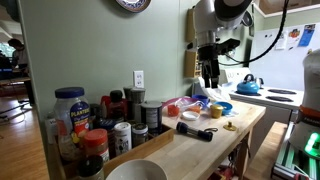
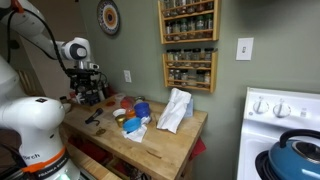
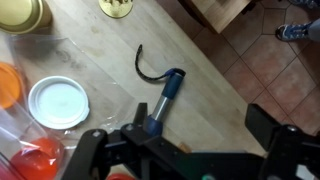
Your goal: Place the flashlight upright on the table
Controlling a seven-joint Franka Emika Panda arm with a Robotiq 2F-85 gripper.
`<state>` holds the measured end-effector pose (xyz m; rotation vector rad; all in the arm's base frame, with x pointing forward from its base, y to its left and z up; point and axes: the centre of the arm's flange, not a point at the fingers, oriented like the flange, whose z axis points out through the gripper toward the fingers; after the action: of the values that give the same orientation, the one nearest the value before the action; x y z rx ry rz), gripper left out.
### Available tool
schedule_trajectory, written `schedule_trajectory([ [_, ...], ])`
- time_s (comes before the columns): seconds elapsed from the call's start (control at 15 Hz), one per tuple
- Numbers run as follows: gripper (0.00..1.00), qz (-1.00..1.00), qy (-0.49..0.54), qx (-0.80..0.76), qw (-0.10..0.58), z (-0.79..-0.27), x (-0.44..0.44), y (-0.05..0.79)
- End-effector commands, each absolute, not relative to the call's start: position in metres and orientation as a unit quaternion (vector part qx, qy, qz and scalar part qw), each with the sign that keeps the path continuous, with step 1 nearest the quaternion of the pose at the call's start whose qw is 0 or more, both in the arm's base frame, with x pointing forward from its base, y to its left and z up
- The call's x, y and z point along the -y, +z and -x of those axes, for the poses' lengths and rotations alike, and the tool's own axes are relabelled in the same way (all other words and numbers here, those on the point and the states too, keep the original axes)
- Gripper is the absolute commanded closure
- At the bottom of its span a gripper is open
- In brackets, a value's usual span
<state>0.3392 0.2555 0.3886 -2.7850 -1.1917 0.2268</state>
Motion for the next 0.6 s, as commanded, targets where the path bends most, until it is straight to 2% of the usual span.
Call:
schedule_trajectory([
  [0.0,0.00,0.914,0.071,0.396,0.053,-0.332,-0.260,0.378],
  [0.33,0.00,0.918,0.081,0.385,0.056,-0.324,-0.266,0.358],
  [0.53,0.00,0.924,0.067,0.375,0.040,-0.325,-0.278,0.318],
])
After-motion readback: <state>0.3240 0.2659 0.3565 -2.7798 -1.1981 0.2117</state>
